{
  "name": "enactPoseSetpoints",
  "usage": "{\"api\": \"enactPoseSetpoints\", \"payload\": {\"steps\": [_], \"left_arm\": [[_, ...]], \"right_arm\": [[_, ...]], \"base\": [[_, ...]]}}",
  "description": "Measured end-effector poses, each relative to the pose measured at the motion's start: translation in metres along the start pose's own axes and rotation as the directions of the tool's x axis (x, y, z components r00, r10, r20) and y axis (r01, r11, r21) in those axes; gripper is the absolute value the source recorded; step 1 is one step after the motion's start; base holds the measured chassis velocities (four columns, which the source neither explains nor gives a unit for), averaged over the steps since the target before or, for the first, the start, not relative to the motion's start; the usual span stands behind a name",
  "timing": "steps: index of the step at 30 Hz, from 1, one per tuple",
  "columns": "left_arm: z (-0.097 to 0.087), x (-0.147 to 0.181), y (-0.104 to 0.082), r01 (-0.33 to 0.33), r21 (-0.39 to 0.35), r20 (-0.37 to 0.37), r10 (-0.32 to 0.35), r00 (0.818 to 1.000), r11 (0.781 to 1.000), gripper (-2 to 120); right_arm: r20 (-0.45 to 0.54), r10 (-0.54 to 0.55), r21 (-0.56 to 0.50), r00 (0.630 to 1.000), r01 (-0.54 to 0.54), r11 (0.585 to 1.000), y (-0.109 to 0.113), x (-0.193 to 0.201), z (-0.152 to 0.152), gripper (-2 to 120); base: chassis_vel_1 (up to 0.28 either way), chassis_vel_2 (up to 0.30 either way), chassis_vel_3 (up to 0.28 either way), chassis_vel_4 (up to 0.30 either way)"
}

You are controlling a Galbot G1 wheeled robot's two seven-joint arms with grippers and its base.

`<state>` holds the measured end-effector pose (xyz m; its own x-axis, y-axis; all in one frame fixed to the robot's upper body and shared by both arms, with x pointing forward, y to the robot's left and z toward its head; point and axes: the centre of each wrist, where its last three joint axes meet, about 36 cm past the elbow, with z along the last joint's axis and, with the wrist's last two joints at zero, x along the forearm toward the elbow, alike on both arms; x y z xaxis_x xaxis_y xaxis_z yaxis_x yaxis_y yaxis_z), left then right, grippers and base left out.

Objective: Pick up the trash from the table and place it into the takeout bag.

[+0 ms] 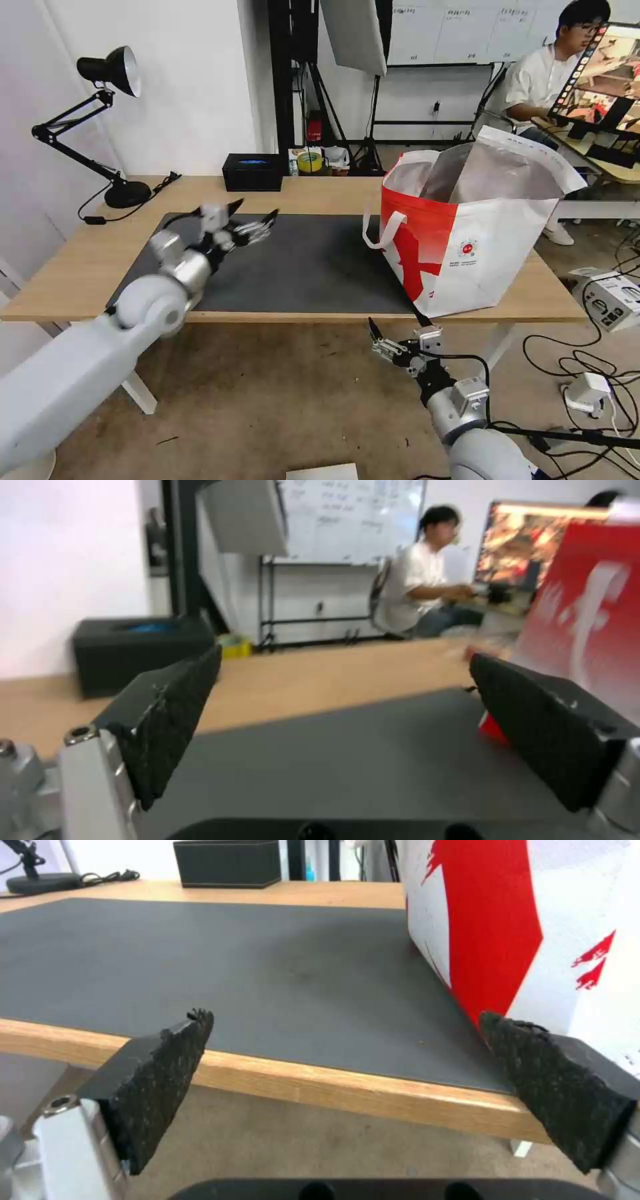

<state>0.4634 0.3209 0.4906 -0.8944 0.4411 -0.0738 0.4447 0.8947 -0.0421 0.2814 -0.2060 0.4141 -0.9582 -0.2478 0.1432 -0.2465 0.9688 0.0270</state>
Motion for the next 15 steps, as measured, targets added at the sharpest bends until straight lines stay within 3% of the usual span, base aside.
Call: {"api": "enactPoseSetpoints", "payload": {"steps": [5,15], "left_arm": [[0.015,0.019,0.009,0.028,-0.073,0.023,-0.026,0.999,0.997,100],[0.041,0.03,0.003,0.099,-0.085,0.07,-0.093,0.993,0.991,100]], "right_arm": [[0.0,0.0,0.0,1.0,0.0,1.0,0.0,0.0,0.0,100],[0.0,0.0,0.0,1.0,0.0,1.0,0.0,0.0,0.0,100]], "base": [[0.0,0.0,0.0,0.0],[0.0,0.0,0.0,0.0]]}}
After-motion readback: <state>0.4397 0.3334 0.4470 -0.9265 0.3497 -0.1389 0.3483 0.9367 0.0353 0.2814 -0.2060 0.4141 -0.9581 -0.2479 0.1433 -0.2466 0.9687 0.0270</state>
